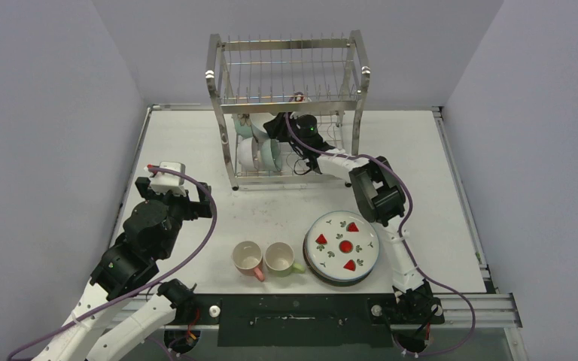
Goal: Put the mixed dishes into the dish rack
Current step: Insert the bowl into the dish rack.
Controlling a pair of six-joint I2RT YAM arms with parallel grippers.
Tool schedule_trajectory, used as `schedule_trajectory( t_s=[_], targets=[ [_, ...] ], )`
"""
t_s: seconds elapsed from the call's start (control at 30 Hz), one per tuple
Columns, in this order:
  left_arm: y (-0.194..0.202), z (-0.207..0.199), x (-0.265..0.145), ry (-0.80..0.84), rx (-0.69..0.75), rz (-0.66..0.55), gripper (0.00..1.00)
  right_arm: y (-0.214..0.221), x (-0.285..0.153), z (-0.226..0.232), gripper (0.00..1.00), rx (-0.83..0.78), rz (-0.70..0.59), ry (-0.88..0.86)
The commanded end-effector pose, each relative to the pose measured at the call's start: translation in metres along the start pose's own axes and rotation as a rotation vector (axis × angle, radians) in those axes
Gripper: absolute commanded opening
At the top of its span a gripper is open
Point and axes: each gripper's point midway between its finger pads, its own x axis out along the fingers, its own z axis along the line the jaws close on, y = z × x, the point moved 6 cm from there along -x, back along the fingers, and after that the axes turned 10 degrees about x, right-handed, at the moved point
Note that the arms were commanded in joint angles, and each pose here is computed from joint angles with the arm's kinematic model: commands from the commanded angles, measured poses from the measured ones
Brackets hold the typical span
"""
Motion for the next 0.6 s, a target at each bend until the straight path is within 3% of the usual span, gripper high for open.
schedule_trajectory(
  t_s=[0.0,0.57],
  targets=[
    [-0.010,-0.001,0.000,0.010,-0.016,-0.044,0.97,-0.043,-0.016,0.057,0.44,-0.039,-0.068,-0.185],
    [-0.010,0.000,0.000,0.008,-0.017,-0.045,0.97,-0.056,-0.033,0.070,0.49,-0.089,-0.110,-0.282]
  ],
)
